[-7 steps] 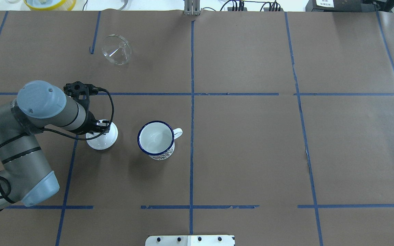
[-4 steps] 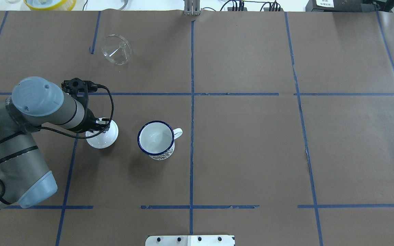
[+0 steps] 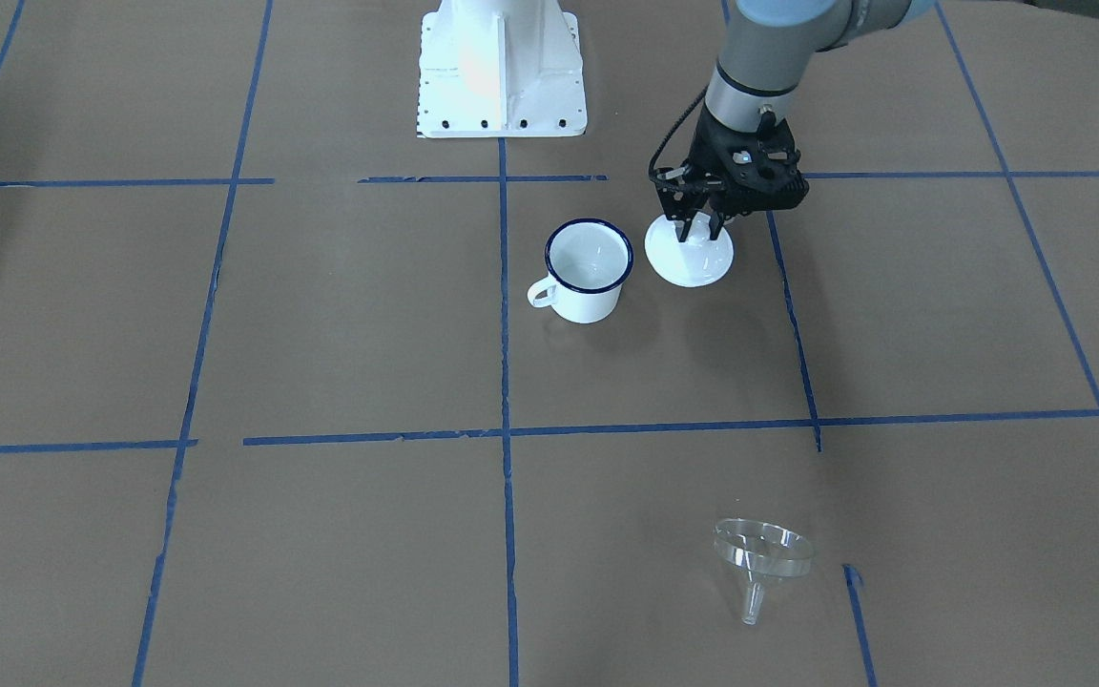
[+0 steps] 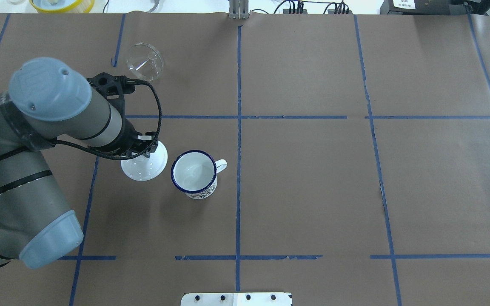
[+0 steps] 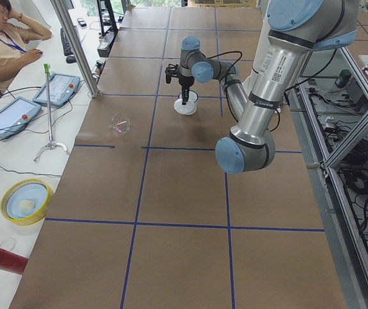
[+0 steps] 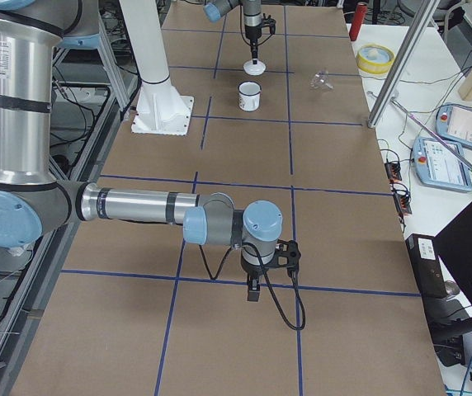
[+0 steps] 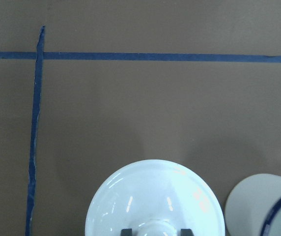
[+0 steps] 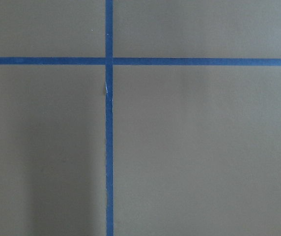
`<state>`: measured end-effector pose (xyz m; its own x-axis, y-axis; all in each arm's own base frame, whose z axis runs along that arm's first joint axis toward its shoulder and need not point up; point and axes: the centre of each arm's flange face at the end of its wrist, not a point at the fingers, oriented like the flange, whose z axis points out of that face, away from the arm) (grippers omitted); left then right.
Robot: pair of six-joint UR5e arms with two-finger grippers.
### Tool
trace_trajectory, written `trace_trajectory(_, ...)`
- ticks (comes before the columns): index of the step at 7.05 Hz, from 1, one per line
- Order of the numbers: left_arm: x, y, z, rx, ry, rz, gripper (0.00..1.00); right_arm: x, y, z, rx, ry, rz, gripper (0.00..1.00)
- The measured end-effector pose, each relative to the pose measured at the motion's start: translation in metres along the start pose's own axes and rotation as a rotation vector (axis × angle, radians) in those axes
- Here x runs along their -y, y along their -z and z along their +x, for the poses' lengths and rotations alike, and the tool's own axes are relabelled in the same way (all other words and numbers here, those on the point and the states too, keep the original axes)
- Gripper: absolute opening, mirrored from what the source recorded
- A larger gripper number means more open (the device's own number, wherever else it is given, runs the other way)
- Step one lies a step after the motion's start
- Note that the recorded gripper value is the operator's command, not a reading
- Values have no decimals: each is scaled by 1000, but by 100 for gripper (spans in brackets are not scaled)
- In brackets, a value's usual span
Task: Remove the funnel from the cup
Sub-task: 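Lift the white funnel with the left gripper and carry it over the mug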
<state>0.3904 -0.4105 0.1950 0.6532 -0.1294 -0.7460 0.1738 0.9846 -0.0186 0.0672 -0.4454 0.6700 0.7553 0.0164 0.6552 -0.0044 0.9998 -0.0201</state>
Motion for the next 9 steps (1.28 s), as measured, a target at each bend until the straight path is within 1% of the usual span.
trace_trajectory(1,-4,19,30,-19,64,-9,0,0,0,0,0,0,0,100)
trace_trajectory(2,-8,23,55,-24,105,-27,0,0,0,0,0,0,0,100)
trace_trajectory(3,-10,10,73,-6,125,-47,0,0,0,0,0,0,0,100)
trace_trajectory(5,-16,-19,88,40,138,-75,0,0,0,0,0,0,0,100)
trace_trajectory(7,-20,-34,93,61,146,-82,0,0,0,0,0,0,0,100)
trace_trajectory(9,-24,-43,97,66,155,-76,0,0,0,0,0,0,0,100)
